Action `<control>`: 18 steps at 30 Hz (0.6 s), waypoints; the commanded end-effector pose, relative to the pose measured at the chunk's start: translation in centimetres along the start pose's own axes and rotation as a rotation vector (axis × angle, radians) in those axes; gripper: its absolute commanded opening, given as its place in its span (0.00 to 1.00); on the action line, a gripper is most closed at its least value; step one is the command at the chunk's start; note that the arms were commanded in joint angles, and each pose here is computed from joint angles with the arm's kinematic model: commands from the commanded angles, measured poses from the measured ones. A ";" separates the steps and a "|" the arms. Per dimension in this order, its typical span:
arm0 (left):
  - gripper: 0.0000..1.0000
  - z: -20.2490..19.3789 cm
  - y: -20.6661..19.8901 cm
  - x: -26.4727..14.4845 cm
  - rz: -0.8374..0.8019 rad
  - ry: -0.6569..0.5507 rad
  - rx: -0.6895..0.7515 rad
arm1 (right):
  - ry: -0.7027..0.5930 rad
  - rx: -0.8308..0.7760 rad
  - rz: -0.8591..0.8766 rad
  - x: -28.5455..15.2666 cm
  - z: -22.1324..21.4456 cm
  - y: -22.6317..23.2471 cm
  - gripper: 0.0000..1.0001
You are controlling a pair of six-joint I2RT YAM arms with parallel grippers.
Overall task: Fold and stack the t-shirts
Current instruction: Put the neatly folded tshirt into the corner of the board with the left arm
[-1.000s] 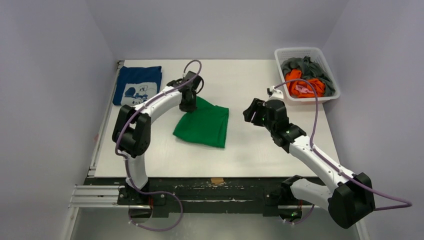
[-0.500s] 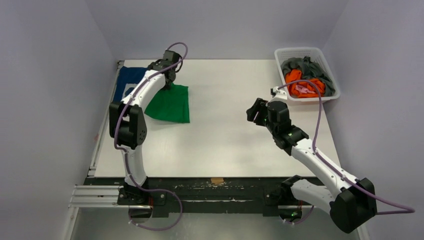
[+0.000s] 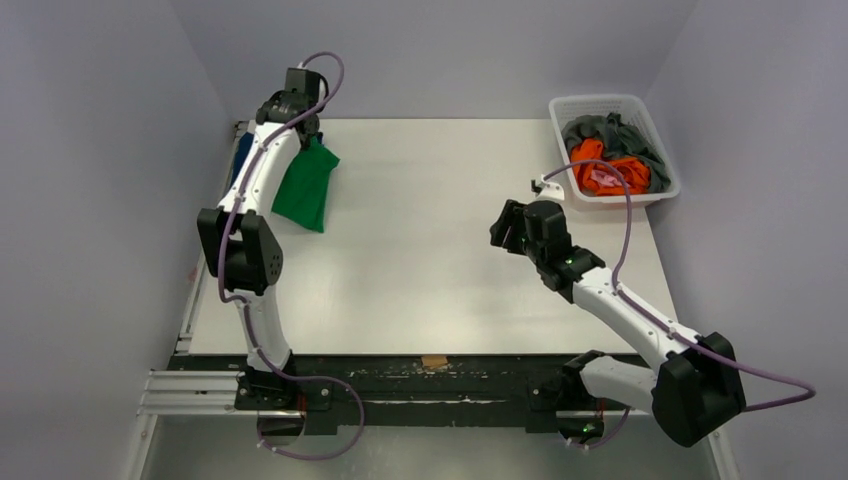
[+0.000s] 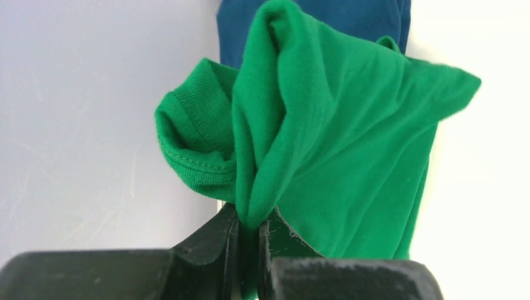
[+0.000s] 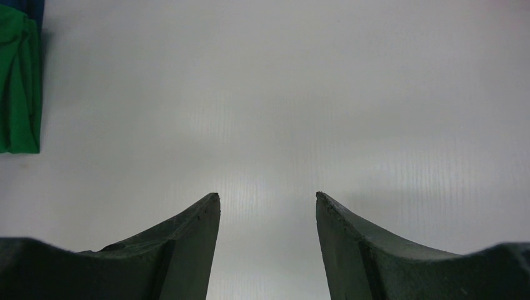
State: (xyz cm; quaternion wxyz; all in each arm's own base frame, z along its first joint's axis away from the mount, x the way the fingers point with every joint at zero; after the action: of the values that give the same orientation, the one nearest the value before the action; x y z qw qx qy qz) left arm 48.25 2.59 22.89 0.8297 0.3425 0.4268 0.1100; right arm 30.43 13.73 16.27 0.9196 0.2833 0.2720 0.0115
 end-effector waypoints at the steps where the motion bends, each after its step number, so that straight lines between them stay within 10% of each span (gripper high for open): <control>1: 0.00 3.1 4.8 -3.2 0.067 -0.135 -0.081 | -0.041 -0.007 -0.003 0.3 1.2 0.4 0.57; 18: 0.00 2.5 8.2 3.7 0.000 -0.120 -0.315 | -0.043 -0.024 -0.031 0.8 1.2 0.0 0.57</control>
State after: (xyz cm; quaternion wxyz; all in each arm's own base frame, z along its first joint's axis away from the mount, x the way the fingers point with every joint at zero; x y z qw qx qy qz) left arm 51.89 6.16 25.45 0.8797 0.2548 0.3844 0.1161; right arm 30.52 13.69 15.35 0.9197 0.2712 0.2838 0.0069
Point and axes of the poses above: each gripper's point midway between its finger pads, its own x axis out along the fingers, its own y axis along the line the jaws close on, z = x × y, the point moved 2 cm from there along -x, back along the fingers, and after that the axes turned 13 degrees about x, right-handed, at the moved point
